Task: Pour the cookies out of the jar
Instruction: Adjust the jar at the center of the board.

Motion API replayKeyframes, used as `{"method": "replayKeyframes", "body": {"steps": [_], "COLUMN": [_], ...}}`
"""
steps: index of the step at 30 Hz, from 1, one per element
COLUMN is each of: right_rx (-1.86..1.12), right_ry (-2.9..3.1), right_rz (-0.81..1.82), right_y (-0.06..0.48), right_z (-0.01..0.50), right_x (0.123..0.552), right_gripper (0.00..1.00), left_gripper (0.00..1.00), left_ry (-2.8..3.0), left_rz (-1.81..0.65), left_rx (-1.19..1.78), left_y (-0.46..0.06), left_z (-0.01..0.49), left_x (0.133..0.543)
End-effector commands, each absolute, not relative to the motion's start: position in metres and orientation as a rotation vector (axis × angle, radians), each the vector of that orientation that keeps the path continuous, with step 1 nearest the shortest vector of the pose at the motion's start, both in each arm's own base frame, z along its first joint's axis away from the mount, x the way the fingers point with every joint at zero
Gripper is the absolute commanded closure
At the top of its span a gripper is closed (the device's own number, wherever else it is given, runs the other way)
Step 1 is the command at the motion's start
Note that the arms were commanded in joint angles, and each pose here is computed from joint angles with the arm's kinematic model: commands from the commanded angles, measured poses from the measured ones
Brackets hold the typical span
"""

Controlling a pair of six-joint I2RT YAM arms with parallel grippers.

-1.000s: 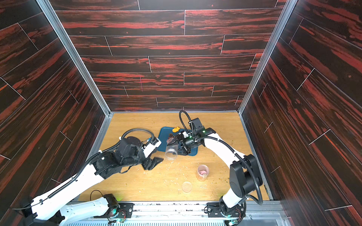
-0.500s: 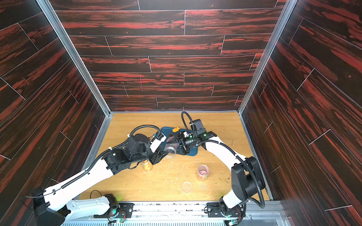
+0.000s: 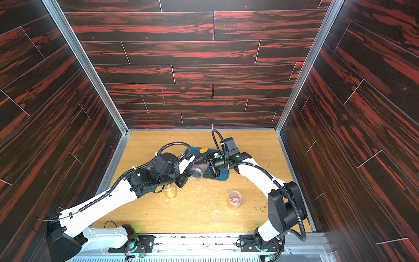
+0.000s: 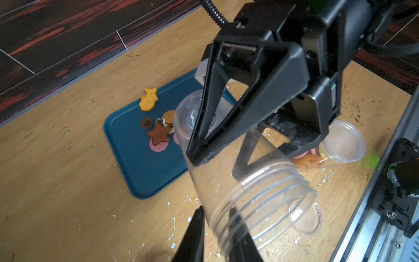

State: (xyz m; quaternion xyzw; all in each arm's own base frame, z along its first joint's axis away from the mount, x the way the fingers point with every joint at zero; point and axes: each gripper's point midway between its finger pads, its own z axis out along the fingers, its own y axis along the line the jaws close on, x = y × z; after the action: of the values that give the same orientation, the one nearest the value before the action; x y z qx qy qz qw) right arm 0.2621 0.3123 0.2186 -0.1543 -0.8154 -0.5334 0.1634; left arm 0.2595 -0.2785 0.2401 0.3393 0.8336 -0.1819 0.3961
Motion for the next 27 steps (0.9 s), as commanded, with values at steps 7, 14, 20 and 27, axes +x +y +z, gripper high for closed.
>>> {"method": "replayKeyframes", "body": {"steps": [7,14,20,27], "right_rx": [-0.287,-0.298,-0.372,-0.298], "right_ry": [-2.313,-2.352,-2.507,-2.961], "right_rz": [-1.607,-1.571,-1.433,-1.050], "right_y": [0.317,0.310,0.267,0.201], "right_z": [0.240,0.235,0.212,0.203], "right_x": [0.244,0.240,0.237,0.263], "right_gripper": [0.22,0.01,0.01,0.01], "left_gripper": [0.92,0.93,0.93,0.94], "left_ry": [2.114,2.184,2.286,2.505], "left_rz": [-0.481,-0.421,-0.238,-0.016], "left_rx": [0.805,0.796,0.777,0.876], "left_y": [-0.280,-0.274,-0.244,-0.215], "left_z": [0.254,0.244,0.244,0.226], "left_x": [0.263,0.265,0.263,0.248]}}
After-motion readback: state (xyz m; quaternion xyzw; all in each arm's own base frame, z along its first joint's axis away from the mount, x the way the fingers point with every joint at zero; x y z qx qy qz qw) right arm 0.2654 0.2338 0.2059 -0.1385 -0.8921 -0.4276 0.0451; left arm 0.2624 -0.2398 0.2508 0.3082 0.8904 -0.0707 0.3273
